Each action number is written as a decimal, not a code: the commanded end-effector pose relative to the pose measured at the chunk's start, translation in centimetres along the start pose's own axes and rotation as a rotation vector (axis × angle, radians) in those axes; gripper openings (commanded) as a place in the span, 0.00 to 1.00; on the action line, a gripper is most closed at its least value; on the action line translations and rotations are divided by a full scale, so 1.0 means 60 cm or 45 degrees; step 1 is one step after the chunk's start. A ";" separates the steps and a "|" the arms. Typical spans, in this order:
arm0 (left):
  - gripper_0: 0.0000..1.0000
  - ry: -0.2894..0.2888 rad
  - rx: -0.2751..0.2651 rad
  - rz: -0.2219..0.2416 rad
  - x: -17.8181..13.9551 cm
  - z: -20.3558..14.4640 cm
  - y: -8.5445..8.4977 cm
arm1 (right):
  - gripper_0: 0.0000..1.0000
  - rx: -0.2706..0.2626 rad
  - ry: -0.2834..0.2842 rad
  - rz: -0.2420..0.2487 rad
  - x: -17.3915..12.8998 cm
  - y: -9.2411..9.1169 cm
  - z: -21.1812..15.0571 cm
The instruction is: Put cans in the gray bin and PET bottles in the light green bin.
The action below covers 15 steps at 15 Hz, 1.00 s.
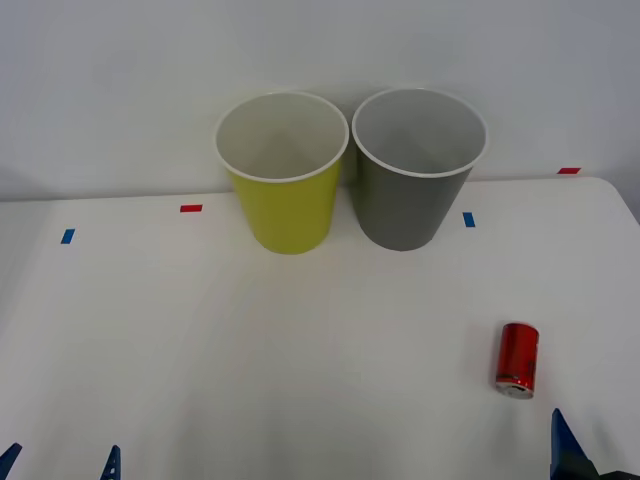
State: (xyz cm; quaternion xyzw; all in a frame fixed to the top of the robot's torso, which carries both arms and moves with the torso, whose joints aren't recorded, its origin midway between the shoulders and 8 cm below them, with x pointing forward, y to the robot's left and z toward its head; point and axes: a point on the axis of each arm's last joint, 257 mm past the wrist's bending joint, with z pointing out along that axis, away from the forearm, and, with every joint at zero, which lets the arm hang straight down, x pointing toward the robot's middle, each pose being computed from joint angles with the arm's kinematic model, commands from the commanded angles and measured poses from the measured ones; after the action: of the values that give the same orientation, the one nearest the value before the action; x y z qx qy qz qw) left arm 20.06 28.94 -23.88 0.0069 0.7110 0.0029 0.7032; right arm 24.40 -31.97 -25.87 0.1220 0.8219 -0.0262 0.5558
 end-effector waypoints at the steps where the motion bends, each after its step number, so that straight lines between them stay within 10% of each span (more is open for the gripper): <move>1: 1.00 0.000 0.000 0.000 0.000 0.000 0.000 | 1.00 -0.009 0.056 0.158 -0.033 0.025 0.016; 8: 1.00 0.000 0.000 0.000 0.000 0.000 0.000 | 1.00 0.130 0.183 0.126 -0.053 0.007 0.035; 15: 1.00 0.000 0.000 0.000 0.000 0.000 0.000 | 1.00 0.142 0.267 0.231 -0.086 0.033 0.084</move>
State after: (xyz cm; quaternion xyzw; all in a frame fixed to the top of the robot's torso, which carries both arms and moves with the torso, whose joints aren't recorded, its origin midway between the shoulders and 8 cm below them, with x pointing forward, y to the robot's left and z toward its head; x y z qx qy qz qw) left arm 20.06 28.94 -23.88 0.0069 0.7110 0.0029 0.7032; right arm 30.52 -32.23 -23.10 0.2215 0.8572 -0.0214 0.4643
